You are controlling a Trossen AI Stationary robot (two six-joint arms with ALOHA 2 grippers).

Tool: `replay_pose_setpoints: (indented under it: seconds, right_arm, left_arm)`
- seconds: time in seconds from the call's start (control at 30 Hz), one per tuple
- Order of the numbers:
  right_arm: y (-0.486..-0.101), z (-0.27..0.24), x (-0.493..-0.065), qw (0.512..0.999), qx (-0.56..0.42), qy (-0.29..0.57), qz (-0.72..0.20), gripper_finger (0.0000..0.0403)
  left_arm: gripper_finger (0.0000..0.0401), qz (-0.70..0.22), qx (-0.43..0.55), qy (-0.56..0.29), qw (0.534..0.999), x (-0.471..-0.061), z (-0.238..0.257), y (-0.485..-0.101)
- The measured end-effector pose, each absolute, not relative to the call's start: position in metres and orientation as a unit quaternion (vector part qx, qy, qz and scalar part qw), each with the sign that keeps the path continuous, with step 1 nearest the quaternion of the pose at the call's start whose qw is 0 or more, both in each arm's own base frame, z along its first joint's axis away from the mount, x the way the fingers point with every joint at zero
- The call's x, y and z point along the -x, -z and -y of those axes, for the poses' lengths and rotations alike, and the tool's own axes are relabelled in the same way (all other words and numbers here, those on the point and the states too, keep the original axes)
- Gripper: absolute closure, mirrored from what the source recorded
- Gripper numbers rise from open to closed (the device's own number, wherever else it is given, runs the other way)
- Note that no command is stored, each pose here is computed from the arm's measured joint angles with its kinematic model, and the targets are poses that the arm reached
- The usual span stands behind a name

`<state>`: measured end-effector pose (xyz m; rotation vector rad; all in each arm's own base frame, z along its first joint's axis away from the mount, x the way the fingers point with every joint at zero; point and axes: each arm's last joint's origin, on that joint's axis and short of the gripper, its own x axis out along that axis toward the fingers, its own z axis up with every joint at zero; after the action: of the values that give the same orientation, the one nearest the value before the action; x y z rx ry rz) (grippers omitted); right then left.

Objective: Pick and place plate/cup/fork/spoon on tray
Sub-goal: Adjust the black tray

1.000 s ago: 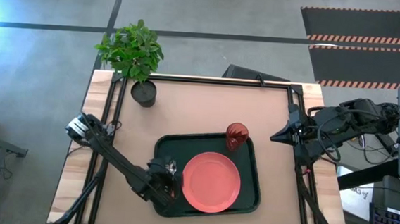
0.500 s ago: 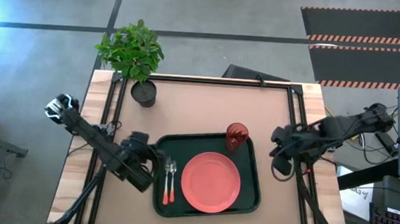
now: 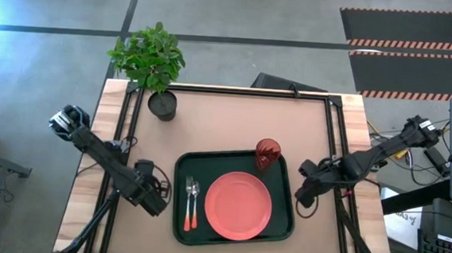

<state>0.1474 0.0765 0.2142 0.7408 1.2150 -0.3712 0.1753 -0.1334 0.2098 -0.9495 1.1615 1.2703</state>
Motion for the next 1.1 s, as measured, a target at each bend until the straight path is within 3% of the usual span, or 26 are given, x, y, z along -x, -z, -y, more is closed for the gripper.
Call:
replay_pose_setpoints:
  seconds: [0.33, 0.6, 0.8, 1.1]
  right_arm:
    - [-0.231, -0.076, -0.152, 0.782, -0.324, 0.15, -0.511, 0.0394]
    - [-0.254, -0.075, -0.152, 0.816, -0.314, 0.131, -0.467, 0.0394]
    - [-0.274, -0.073, -0.153, 0.842, -0.303, 0.118, -0.431, 0.0394]
    - [-0.31, -0.072, -0.156, 0.884, -0.267, 0.107, -0.368, 0.0394]
  left_arm:
    - [0.0392, -0.458, 0.492, -0.477, 0.567, -0.179, 0.14, -0.168]
    - [0.0401, -0.364, 0.516, -0.473, 0.614, -0.184, 0.136, -0.159]
    - [0.0401, -0.391, 0.52, -0.475, 0.593, -0.181, 0.135, -0.148]
    - [0.0401, -0.369, 0.529, -0.475, 0.599, -0.192, 0.137, -0.136]
